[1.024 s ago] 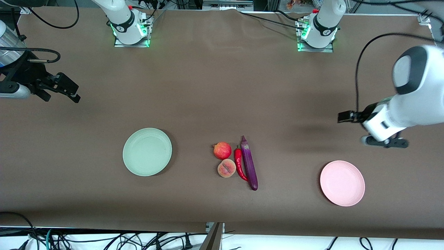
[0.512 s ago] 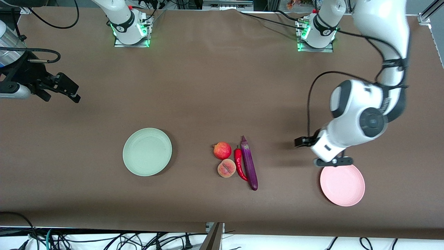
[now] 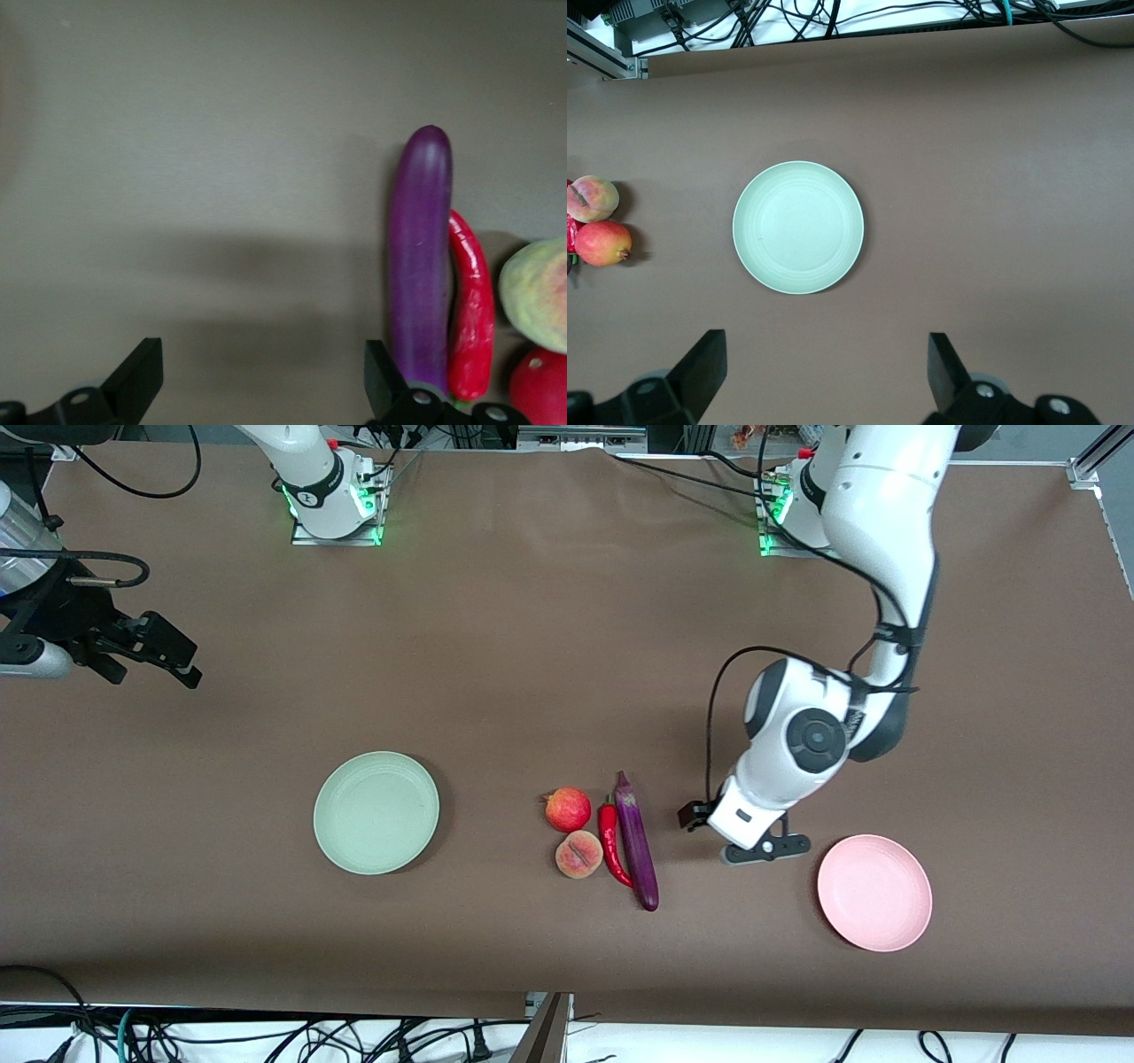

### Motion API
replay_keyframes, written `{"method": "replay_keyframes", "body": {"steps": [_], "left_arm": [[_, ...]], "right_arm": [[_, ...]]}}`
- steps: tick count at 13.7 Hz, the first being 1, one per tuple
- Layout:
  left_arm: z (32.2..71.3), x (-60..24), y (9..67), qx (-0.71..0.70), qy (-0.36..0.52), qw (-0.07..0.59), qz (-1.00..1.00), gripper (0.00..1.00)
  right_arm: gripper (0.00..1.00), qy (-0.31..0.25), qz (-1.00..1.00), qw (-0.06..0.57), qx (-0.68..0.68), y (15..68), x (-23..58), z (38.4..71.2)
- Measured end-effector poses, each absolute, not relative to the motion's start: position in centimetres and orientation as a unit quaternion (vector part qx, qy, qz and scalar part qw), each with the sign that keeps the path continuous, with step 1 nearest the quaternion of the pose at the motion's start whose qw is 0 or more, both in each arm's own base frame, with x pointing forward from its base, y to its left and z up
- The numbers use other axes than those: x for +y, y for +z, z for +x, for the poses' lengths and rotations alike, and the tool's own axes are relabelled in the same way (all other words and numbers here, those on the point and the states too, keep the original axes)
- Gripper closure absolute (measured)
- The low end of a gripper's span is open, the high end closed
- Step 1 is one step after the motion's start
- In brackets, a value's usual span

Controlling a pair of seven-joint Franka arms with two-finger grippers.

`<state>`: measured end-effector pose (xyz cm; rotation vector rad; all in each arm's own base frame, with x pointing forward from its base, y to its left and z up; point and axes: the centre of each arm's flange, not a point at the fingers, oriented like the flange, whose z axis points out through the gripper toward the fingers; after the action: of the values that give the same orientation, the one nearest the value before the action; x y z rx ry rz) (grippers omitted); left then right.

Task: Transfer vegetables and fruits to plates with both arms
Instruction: 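Reach the left gripper down over the purple eggplant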

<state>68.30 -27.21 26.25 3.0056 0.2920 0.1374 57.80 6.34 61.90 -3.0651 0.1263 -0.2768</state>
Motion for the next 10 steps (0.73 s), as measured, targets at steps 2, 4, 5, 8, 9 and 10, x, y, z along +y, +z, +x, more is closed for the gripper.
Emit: {"method": "replay_keyframes", "body": {"steps": [2,4,5,8,9,10], "left_arm": [[67.9,-28.9,24.7,0.106,0.056,0.064,0.991,0.00],[67.8,-30.5,24.1,0.118,0.066,0.070,0.988,0.00],[67.7,-31.6,24.0,0.127,0.069,0.074,0.987,0.00],[67.3,-35.2,23.0,0.134,0.073,0.080,0.985,0.00],[67.3,-35.8,22.4,0.133,0.075,0.081,0.985,0.00],[67.4,-36.2,21.7,0.132,0.080,0.082,0.985,0.00]], "right_arm": [[0.00,-0.090,-0.995,0.031,0.041,61.9,6.4,57.8],[0.00,-0.089,-0.995,0.031,0.041,61.9,6.3,57.8],[0.00,-0.089,-0.995,0.031,0.041,61.9,6.3,57.8],[0.00,-0.089,-0.995,0.031,0.041,61.9,6.3,57.8],[0.00,-0.089,-0.995,0.031,0.040,61.9,6.4,57.8],[0.00,-0.089,-0.995,0.031,0.040,61.9,6.5,57.8]]}}
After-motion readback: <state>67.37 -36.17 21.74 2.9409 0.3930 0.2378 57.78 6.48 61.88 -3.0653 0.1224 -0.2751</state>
